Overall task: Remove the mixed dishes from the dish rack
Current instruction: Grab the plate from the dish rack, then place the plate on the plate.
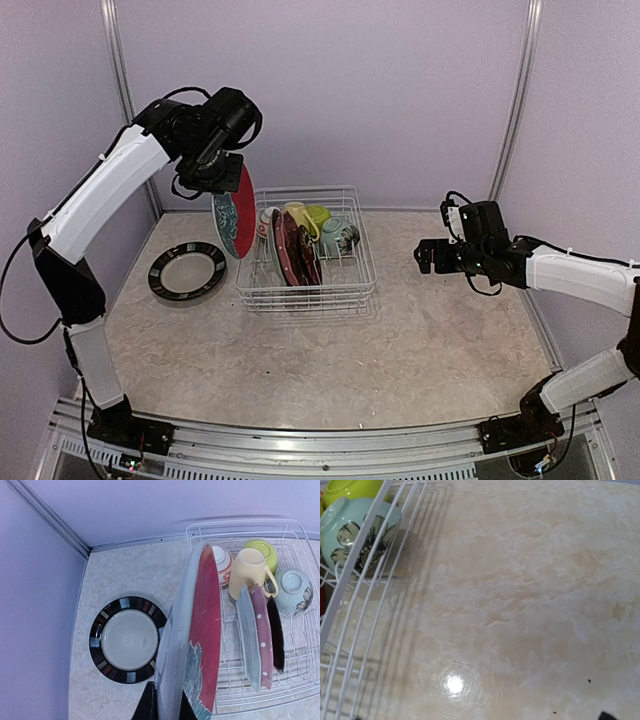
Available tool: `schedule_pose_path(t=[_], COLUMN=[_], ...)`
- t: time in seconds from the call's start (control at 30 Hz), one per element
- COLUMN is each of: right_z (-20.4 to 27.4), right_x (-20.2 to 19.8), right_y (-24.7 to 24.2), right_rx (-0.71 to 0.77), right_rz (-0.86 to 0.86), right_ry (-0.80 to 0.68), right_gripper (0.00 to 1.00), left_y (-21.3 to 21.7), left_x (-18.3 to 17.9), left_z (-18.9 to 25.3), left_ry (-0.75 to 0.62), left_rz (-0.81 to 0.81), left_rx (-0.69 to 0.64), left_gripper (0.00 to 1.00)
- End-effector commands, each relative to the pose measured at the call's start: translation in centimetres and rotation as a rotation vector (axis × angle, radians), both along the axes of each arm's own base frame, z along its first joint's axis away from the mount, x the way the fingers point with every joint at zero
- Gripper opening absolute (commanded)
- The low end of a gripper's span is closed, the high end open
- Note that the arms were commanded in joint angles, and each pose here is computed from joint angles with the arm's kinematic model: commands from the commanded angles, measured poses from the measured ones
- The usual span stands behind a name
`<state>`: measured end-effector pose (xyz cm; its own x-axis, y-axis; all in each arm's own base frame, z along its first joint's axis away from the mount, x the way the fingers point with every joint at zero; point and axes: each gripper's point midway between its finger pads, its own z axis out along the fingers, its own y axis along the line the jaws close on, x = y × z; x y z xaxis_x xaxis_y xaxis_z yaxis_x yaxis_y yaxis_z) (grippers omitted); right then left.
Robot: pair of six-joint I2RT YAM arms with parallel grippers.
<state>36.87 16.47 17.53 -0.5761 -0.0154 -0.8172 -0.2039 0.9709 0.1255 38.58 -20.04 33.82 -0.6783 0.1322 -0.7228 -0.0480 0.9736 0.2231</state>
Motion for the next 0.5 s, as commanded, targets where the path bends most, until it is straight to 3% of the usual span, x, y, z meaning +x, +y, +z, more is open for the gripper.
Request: schedule_pose_path(t=[0.0, 0.23, 0.47], right_z=[0.3, 0.4, 0.4], right_x=[0.2, 0.5, 0.7], right_y=[0.6, 0.9, 1.3], right_rx=[0.009, 0.014, 0.02], right_rz=[0.007, 0.012, 0.021], right_ry=[0.001, 0.005, 0.011], right_gripper=[1.0, 1.0, 1.0], left_y=[4.1, 11.2, 17.9], left_x=[0.3, 0.4, -0.4], left_z=[2.1, 3.2, 1.7], left_ry=[-0.047, -0.122, -0.209], left_rz=[0.069, 0.15, 0.271], left_rx=[-0.145, -0.597, -0.932], left_gripper=[0.0, 0.0, 0.0])
